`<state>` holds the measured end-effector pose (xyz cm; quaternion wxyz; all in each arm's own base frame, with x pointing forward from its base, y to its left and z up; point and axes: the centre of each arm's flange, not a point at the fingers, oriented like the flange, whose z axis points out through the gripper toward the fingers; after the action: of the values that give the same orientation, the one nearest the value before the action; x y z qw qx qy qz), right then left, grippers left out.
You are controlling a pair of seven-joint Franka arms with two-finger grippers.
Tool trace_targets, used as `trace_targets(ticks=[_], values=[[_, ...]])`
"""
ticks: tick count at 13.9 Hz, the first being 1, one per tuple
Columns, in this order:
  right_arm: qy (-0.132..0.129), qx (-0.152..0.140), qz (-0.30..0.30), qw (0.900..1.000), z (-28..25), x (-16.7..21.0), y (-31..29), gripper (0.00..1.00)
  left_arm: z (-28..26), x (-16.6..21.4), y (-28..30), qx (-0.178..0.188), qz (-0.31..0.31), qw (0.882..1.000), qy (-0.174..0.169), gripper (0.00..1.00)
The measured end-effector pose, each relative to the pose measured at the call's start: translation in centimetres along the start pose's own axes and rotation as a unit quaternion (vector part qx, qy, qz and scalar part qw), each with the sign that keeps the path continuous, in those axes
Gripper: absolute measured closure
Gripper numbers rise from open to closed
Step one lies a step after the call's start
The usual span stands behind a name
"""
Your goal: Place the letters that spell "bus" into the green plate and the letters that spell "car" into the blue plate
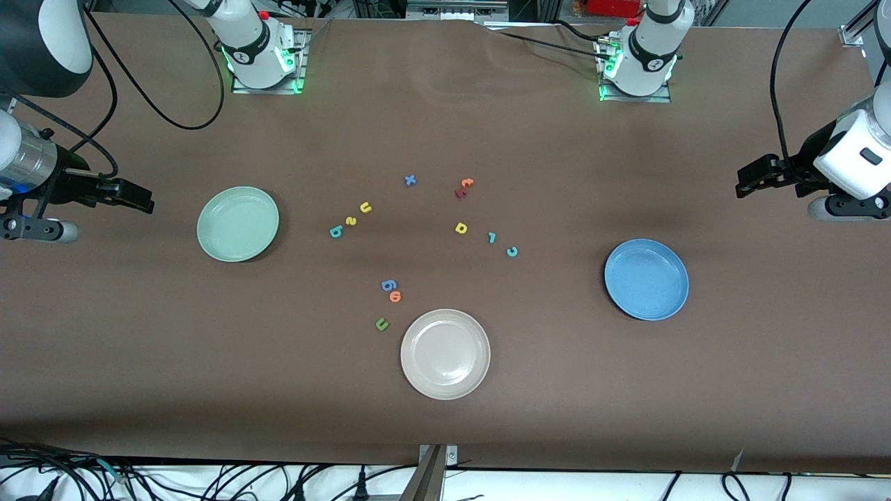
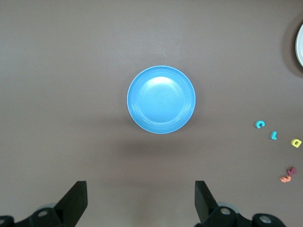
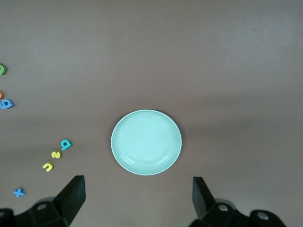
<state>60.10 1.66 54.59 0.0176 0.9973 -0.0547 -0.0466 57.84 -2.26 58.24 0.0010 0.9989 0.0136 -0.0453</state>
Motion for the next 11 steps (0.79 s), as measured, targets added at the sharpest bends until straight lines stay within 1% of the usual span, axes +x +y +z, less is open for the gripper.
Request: trace_targets(ticks=[2, 5, 7, 9, 11], values=[[0.000, -0.001, 0.017, 1.000, 0.0, -0.2, -1.3, 0.00, 0.3, 0.1, 0.9, 0.001, 0.008, 1.000, -0.003, 0.00], [-0.001, -0.005, 0.057, 0.998, 0.6, -0.6, -5.6, 0.00, 0.4, 0.1, 1.2, 0.001, 0.010, 1.000, -0.003, 0.00], [0.004, -0.007, 0.084, 0.996, 1.7, -0.4, -8.7, 0.00, 0.5, 0.2, 1.2, 0.001, 0.010, 1.000, -0.004, 0.00], [0.009, -0.009, 0.118, 0.993, 3.6, -0.1, -12.2, 0.00, 0.8, 0.3, 1.2, 0.001, 0.010, 1.000, -0.007, 0.00], [0.009, -0.014, 0.159, 0.987, 6.1, 0.1, -15.7, 0.00, 0.9, 0.4, 1.2, 0.001, 0.010, 1.000, -0.008, 0.00]])
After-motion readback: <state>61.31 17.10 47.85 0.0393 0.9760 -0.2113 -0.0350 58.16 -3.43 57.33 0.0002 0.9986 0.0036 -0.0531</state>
